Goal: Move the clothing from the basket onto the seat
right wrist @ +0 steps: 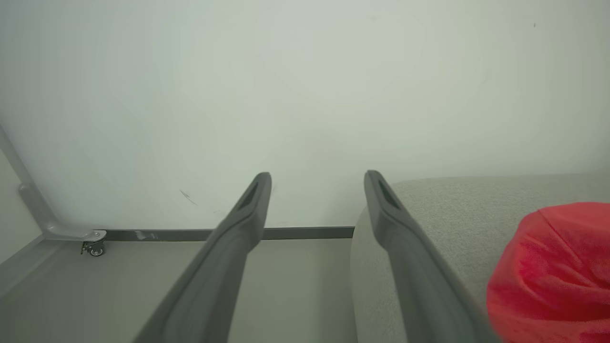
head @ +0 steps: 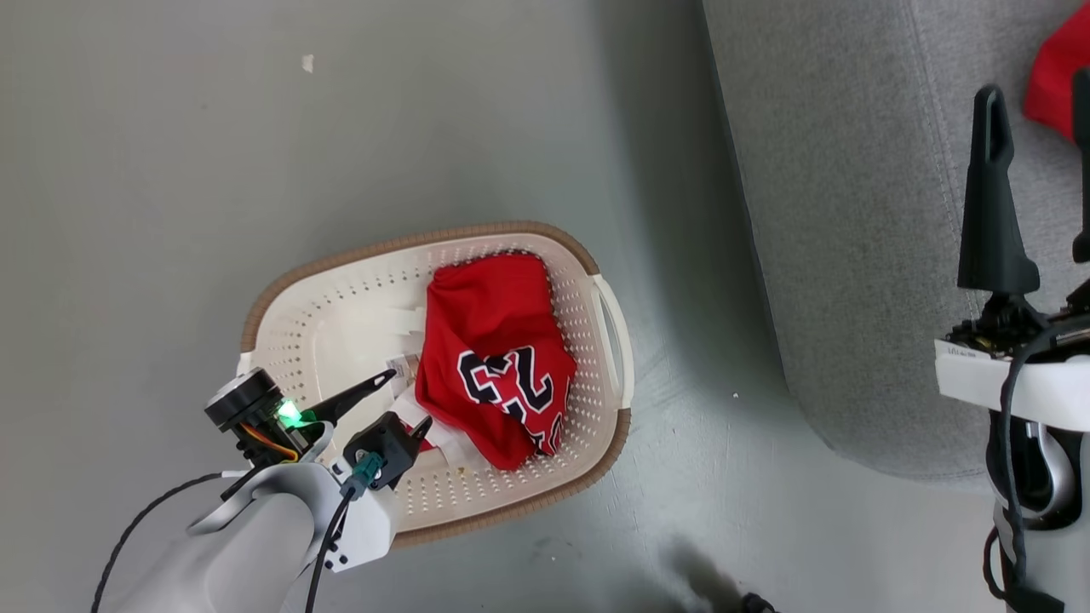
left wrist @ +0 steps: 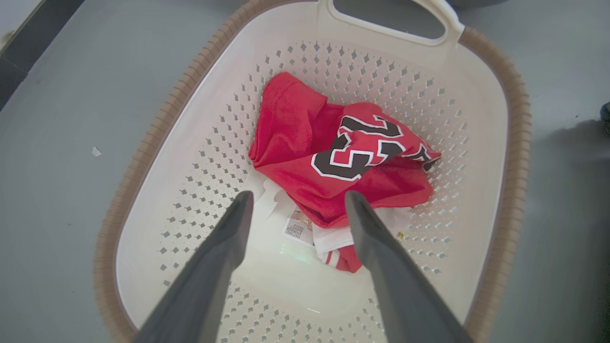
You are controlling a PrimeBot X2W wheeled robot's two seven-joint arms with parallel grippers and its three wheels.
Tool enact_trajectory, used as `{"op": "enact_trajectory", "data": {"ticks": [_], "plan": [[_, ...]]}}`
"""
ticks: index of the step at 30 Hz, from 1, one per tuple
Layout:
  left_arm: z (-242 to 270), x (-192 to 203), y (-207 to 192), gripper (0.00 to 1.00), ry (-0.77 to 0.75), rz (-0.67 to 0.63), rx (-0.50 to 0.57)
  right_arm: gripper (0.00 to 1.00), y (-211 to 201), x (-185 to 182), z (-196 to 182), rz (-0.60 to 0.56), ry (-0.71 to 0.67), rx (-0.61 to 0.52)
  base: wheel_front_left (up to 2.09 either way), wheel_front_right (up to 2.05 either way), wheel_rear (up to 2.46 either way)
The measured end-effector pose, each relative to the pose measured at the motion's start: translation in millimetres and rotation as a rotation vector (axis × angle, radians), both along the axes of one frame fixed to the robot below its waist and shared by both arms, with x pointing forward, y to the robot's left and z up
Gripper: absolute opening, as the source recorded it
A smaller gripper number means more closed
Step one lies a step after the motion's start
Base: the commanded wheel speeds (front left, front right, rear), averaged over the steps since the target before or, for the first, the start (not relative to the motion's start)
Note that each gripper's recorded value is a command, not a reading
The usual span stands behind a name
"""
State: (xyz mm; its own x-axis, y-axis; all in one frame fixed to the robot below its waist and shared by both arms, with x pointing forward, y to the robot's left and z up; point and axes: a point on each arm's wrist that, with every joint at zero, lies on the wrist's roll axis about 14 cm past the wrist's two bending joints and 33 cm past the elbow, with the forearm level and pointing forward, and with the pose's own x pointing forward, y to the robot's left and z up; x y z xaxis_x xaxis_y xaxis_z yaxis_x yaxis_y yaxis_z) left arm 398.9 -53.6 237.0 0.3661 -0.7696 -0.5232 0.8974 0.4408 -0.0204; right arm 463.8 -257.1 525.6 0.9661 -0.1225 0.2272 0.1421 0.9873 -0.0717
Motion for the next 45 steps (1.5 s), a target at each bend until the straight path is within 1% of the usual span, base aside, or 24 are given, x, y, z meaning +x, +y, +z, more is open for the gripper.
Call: {"op": "enact_trajectory", "data": {"ticks": [11,20,24,30,34,40,45], "plan": [[-32.4,1.0,-9.0,1.00,0.027,-0.052,0.021,1.00,1.4,22.1,-27.7,0.017,0.043,0.025,0.00,0.00,0.00],[-55.1,-9.2,-20.1,1.00,0.016,-0.159,0.039,1.00,-5.0,31.5,-54.6,0.004,0.099,0.033,0.00,0.00,0.00],[-59.8,-18.5,-32.6,1.00,0.012,-0.207,0.024,1.00,-6.8,36.0,-61.9,0.002,0.110,0.029,0.00,0.00,0.00],[-74.4,-29.0,-34.7,1.00,0.025,-0.255,0.037,1.00,-6.6,45.4,-67.2,0.009,0.109,0.024,0.00,0.00,0.00],[-78.2,-21.5,-40.0,1.00,0.010,-0.240,0.031,1.00,-6.0,50.5,-70.0,0.015,0.107,0.025,0.00,0.00,0.00],[-82.4,-7.3,-46.3,1.00,-0.048,-0.255,0.035,1.00,-8.7,53.1,-76.3,0.010,0.116,0.029,0.00,0.00,0.00],[-82.9,-12.6,-56.2,1.00,-0.074,-0.307,0.025,1.00,-11.1,55.8,-78.0,0.007,0.115,0.034,0.00,0.00,0.00]]}}
